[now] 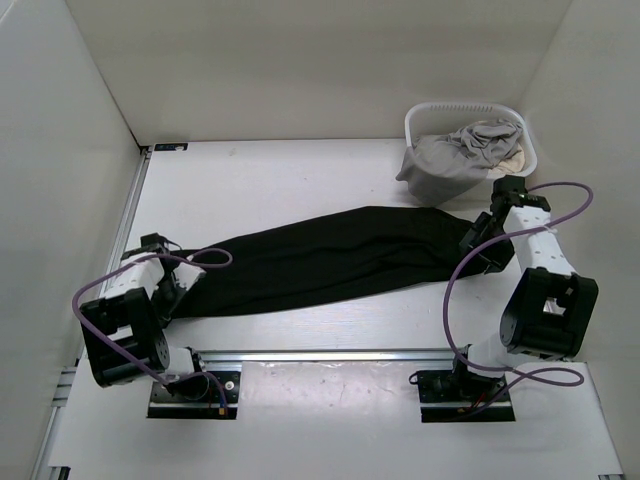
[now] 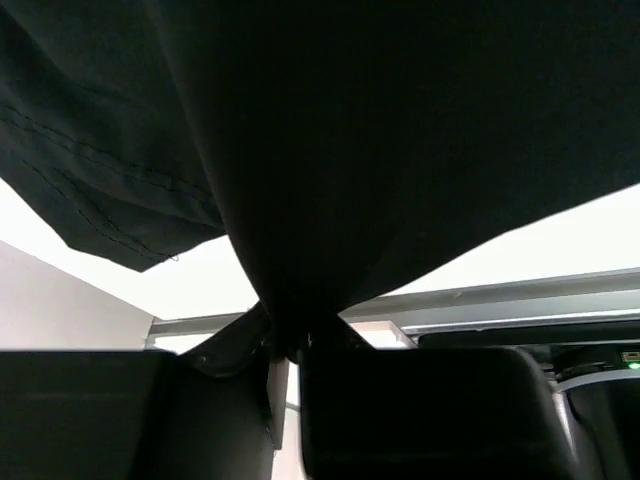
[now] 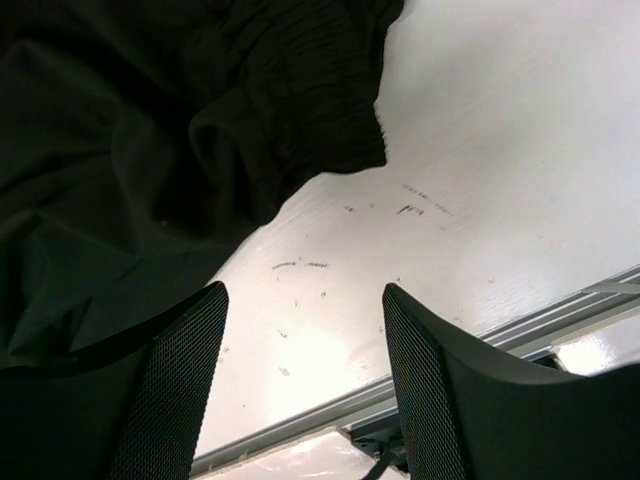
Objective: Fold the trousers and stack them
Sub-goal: Fold the trousers
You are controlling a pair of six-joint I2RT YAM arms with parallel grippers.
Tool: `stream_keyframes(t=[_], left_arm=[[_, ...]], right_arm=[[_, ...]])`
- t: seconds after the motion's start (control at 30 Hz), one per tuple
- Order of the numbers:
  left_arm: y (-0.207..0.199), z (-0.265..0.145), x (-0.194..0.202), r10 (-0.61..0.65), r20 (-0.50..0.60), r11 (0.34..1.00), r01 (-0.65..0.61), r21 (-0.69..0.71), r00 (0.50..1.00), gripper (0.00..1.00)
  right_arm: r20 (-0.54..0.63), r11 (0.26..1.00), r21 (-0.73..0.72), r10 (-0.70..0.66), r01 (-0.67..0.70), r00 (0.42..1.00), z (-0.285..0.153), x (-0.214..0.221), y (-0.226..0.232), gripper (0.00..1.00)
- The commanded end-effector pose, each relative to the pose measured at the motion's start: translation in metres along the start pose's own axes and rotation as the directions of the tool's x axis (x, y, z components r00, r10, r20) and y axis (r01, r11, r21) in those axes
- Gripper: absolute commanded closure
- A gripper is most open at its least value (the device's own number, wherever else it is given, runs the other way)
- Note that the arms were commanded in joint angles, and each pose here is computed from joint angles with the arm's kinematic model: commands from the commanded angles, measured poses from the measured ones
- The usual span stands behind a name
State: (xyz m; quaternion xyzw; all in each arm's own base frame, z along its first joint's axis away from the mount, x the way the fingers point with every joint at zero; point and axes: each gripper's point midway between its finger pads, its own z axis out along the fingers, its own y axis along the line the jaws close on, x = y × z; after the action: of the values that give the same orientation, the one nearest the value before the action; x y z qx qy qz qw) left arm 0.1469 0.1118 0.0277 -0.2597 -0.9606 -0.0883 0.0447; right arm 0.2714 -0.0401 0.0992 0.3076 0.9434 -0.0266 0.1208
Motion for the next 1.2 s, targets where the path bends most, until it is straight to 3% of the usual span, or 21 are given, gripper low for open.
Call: stream_keyframes(t=[0.0,0.1,0.23,0.37,0.43,0.53,0.57,0.63,0.73,1.17], left_arm=[[0.015,-0.011,-0.011,-0.031,0.051,0.998,0.033,-0.051,0.998,0.8],[0.018,-0.018,-0.012,-0.041,0.059,0.997,0.045,-0.058,0.997,0.8],[0.019,-0.02,-0.012,-0.052,0.061,0.997,0.056,-0.059,0.997,0.63],[0.015,-0.018,-0.012,-0.061,0.061,0.997,0.064,-0.045,0.996,0.63],[0.013,-0.016,-0.012,-0.069,0.053,0.997,0.071,-0.037,0.996,0.63],[0.012,-0.014,-0.011,-0.076,0.047,0.997,0.078,-0.03,0.996,0.74],[0.013,-0.015,-0.01,-0.077,0.04,0.996,0.078,-0.037,0.996,0.84],[0.013,-0.015,-0.01,-0.077,0.04,0.996,0.078,-0.037,0.996,0.86],[0.021,-0.023,-0.013,-0.093,0.067,0.993,0.098,-0.072,0.993,0.86],[0.061,-0.059,-0.018,-0.151,0.096,0.96,0.169,-0.221,0.984,0.86]], right_arm=[[0.028,1.0,0.0,0.024,-0.024,0.999,0.004,-0.012,-0.006,0.31],[0.016,0.999,0.008,0.032,-0.032,0.999,0.016,-0.018,-0.005,0.31],[0.015,0.996,-0.002,0.086,-0.086,0.996,0.031,-0.027,0.004,0.31],[0.0,0.99,-0.03,0.139,-0.139,0.99,0.05,-0.035,0.018,0.31],[-0.003,0.988,-0.039,0.15,-0.15,0.989,0.053,-0.039,0.022,0.36],[0.015,0.987,-0.002,0.163,-0.163,0.986,0.058,-0.047,0.018,0.63],[0.014,0.988,0.013,0.154,-0.154,0.988,0.059,-0.049,0.017,0.69],[0.009,0.989,0.04,0.14,-0.14,0.99,0.057,-0.047,0.011,0.86],[0.04,0.989,0.035,0.142,-0.143,0.989,0.045,-0.05,0.009,0.99],[0.139,0.994,0.036,0.093,-0.099,0.986,-0.001,-0.059,-0.002,1.0]])
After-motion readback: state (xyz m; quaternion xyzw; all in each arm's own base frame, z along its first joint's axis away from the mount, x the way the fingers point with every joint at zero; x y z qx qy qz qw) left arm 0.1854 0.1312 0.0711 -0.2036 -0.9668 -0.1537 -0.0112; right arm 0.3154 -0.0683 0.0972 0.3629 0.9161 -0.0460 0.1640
